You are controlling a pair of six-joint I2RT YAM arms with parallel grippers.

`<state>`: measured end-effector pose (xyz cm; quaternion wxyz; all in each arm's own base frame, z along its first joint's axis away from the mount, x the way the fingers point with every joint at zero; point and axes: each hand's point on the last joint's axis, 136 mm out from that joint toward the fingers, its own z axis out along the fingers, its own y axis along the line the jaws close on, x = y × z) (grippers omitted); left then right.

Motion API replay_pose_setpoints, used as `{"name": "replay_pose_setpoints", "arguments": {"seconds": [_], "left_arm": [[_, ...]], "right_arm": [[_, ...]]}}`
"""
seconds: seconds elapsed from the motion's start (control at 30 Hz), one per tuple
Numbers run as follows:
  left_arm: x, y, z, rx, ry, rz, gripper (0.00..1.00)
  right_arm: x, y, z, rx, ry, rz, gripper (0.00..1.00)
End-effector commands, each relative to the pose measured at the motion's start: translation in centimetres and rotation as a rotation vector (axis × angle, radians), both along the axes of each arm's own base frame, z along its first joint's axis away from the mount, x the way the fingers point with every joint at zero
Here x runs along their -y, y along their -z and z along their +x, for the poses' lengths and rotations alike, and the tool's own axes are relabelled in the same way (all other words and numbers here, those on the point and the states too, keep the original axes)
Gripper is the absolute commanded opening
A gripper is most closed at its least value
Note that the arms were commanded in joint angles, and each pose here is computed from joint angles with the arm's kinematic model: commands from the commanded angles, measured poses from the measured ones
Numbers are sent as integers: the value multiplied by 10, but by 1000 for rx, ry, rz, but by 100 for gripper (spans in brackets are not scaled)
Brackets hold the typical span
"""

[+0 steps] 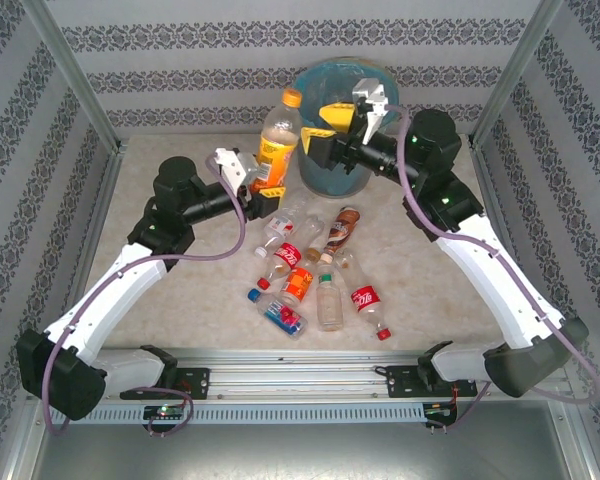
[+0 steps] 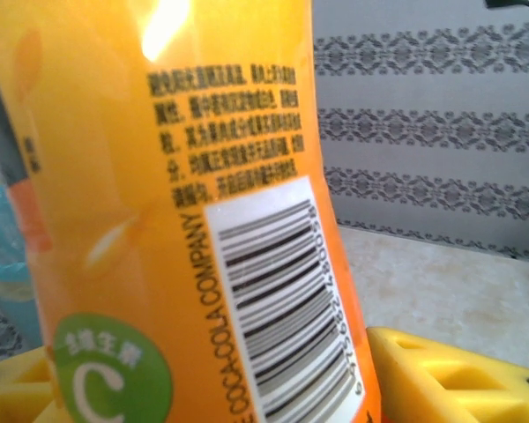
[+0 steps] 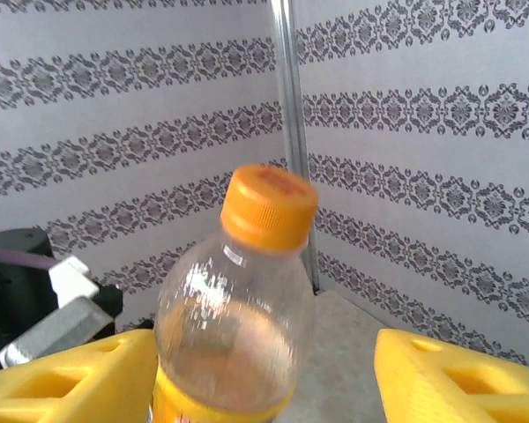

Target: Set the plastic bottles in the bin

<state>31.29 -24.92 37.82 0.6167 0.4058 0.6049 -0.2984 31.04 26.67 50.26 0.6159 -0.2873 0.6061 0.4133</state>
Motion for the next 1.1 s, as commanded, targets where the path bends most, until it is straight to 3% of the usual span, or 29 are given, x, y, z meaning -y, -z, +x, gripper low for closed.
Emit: {"name": "replay_pose_setpoints", "arguments": {"seconds": [0.0,0.37,0.67,0.87,1.07], "left_arm": [[10,-14,-16,117,77,-8,60],[23,2,-32,156,169,55,61],[25,15,-30,146,170,63,61],[25,9,-31,166,170,51,61],[25,3,-31,185,167,40,60]], "right_arm": [[5,-36,-29,51,-91,75,68],[2,-36,-27,3,-109,86,67],[-1,-34,-29,5,-143,81,51],[2,-23,-17,-27,-79,60,58],[-3,-13,-8,-58,-76,39,58]]}}
